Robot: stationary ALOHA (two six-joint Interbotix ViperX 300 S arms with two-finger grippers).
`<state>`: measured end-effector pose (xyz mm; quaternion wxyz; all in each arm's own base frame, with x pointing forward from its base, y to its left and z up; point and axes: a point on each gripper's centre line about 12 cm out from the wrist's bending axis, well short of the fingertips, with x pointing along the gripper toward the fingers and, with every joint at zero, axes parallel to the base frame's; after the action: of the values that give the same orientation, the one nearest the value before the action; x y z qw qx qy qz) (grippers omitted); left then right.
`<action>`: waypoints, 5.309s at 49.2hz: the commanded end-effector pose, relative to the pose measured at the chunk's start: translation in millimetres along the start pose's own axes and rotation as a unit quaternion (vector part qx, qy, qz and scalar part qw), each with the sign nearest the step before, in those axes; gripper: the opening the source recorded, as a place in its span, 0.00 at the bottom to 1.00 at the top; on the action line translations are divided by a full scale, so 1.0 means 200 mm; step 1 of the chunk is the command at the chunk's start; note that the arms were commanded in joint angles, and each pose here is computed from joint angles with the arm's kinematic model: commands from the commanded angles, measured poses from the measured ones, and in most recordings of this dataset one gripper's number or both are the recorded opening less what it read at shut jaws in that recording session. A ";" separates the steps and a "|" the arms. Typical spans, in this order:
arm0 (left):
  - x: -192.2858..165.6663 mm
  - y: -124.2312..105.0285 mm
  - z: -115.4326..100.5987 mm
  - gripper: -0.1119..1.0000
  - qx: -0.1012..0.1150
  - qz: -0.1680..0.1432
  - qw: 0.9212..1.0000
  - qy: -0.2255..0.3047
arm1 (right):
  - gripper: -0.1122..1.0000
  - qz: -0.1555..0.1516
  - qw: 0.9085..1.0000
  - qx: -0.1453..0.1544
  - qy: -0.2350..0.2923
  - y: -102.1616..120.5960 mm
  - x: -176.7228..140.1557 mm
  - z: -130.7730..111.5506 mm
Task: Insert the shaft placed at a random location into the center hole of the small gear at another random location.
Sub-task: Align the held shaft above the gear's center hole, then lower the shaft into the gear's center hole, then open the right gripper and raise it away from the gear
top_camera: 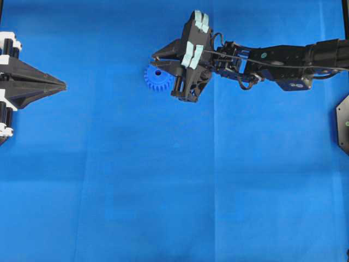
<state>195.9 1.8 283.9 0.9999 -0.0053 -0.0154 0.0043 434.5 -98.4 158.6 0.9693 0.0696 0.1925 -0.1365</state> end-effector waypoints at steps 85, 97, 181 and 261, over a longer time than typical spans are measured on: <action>0.01 0.00 0.02 0.10 0.000 0.001 1.000 -0.005 | 0.13 0.001 1.000 0.015 -0.008 0.03 0.05 0.01; 0.01 0.00 0.02 0.10 0.000 0.001 1.000 -0.005 | 0.13 0.000 1.000 0.014 -0.002 0.02 0.07 -0.04; 0.01 0.00 0.01 0.10 0.000 0.001 1.000 0.005 | 0.77 0.005 1.000 0.013 -0.014 0.04 0.02 0.06; -0.02 0.00 0.02 0.10 -0.004 0.001 1.000 0.005 | 0.76 0.015 0.999 0.026 -0.027 0.00 -0.76 0.03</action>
<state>190.3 1.7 284.0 0.9999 -0.0084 -0.0039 0.0044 300.7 -64.4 214.6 0.9704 0.0952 0.1800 -0.1299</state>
